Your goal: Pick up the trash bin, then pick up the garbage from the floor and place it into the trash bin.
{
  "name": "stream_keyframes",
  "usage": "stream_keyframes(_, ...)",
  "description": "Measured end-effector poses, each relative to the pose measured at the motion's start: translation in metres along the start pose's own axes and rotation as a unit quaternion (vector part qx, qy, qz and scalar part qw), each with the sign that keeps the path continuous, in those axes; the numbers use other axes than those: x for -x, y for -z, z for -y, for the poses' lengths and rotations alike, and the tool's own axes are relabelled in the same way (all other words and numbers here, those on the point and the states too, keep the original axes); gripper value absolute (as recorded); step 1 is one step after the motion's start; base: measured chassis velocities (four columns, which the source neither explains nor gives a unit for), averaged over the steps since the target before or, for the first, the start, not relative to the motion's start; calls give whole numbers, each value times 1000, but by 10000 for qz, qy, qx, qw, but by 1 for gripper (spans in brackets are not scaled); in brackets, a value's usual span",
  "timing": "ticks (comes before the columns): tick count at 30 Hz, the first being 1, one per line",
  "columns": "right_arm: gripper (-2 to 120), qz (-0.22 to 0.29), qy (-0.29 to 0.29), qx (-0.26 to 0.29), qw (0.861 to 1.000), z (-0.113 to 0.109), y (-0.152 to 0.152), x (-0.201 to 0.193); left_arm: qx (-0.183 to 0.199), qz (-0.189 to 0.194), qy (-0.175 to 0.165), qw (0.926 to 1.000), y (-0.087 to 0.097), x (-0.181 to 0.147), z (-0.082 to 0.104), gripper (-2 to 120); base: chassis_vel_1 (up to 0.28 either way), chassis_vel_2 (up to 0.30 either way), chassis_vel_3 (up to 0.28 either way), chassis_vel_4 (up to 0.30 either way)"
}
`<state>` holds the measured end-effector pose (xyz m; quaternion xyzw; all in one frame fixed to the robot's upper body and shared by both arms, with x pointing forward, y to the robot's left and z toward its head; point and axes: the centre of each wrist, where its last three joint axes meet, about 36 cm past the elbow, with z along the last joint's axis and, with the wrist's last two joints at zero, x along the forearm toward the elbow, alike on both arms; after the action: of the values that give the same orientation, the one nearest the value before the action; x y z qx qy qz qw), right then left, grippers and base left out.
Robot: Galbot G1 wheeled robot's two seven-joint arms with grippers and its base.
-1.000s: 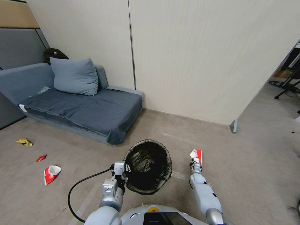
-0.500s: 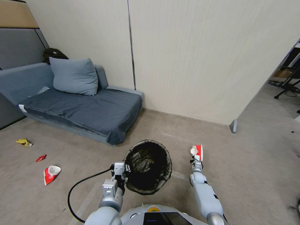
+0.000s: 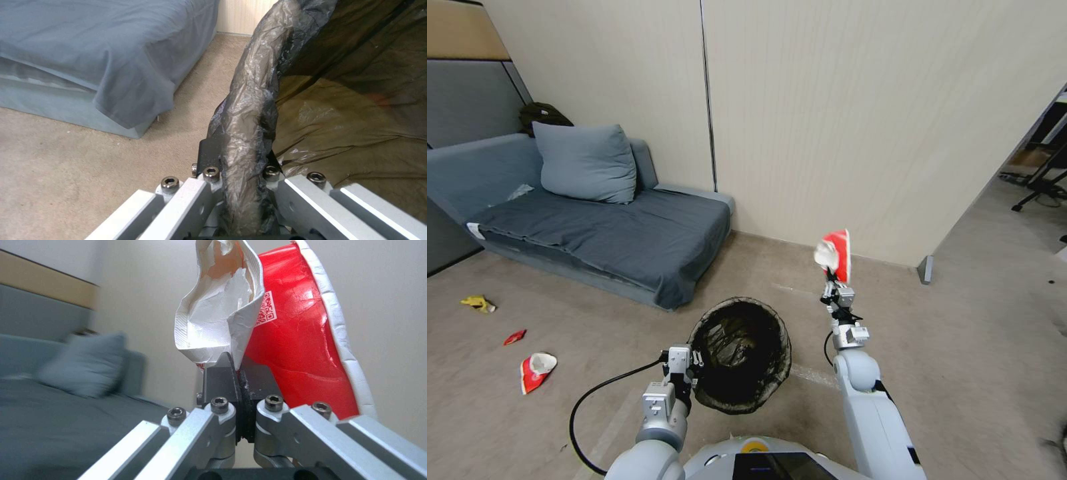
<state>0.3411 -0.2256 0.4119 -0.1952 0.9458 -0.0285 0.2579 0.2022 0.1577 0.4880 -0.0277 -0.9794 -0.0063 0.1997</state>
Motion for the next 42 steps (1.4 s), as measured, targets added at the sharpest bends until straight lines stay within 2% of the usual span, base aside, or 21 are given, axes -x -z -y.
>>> stream_keyframes(5, 0, -49, 502, 402, 9979, -30, 9, -12, -31, 20, -50, 10000, 0, 1, 3, 0, 0, 0, 0, 0)
stream_keyframes(8, 0, -246, 723, 509, 9958, -47, -3, -24, -38, 27, -64, 10000, 0, 1, 3, 0, 0, 0, 0, 0)
stream_keyframes(12, 0, -283, 765, 516, 9953, -50, -6, -27, -37, 28, -64, 10000, 0, 1, 3, 0, 0, 0, 0, 0)
stream_keyframes(17, 0, -547, 1050, 625, 9910, -83, -28, -52, -25, 37, -35, 10000, 0, 1, 2, 0, 0, 0, 0, 0)
stream_keyframes(22, 0, -704, 1220, 639, 9880, -99, -38, -74, -31, 49, -33, 10000, 0, 1, 2, 0, 0, 0, 0, 0)
stream_keyframes(42, 0, -948, 1434, 601, 9833, -110, -57, -110, -50, 55, -20, 10000, 0, 2, 3, 0, 0, 0, 0, 0)
